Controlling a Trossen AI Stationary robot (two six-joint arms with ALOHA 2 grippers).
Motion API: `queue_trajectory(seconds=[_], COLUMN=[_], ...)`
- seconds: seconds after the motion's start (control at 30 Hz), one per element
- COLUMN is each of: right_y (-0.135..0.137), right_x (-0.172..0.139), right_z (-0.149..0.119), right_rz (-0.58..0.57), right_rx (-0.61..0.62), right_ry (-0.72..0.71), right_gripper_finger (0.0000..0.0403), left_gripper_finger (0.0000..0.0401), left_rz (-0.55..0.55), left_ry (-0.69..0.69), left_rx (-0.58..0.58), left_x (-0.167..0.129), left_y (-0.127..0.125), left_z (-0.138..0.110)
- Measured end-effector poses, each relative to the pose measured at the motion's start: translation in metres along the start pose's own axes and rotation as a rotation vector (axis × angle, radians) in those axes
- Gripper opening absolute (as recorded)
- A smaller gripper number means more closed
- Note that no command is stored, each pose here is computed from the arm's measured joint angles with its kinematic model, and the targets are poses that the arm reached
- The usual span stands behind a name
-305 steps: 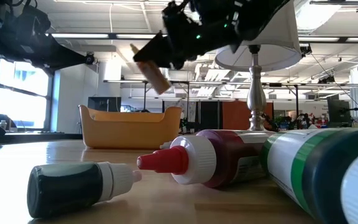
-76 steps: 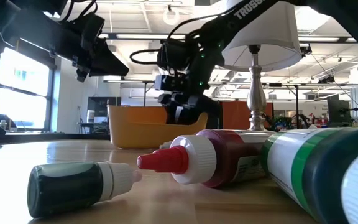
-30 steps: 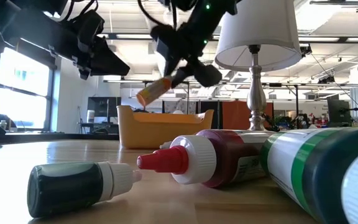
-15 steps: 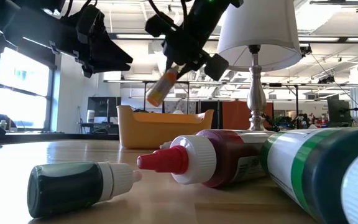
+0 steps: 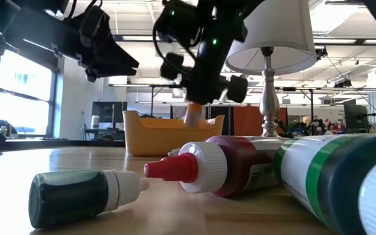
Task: Pick & Place food coloring
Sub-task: Adjust the large yellow food coloring bottle in the yellow bin
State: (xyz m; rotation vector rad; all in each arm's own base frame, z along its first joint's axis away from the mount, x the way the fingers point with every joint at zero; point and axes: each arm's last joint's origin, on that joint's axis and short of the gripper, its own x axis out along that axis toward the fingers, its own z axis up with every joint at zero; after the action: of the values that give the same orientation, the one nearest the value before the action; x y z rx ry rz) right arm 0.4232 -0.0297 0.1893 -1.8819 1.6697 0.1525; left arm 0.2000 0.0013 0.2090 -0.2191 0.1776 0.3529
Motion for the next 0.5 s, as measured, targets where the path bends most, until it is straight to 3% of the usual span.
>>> queue_trajectory(seconds=[0.5], right_y=[0.0097], right_x=[0.0052], right_z=[0.0070], right_rz=[0.063], right_rx=[-0.117], right_ry=[-0.042], right_gripper_finger=[0.0121], left_gripper_finger=[0.0170], left_rz=[0.004], left_ry=[0.000], left_rx=[0.003], left_x=[0.0000], left_y=[0.0001], left_z=[0.0000])
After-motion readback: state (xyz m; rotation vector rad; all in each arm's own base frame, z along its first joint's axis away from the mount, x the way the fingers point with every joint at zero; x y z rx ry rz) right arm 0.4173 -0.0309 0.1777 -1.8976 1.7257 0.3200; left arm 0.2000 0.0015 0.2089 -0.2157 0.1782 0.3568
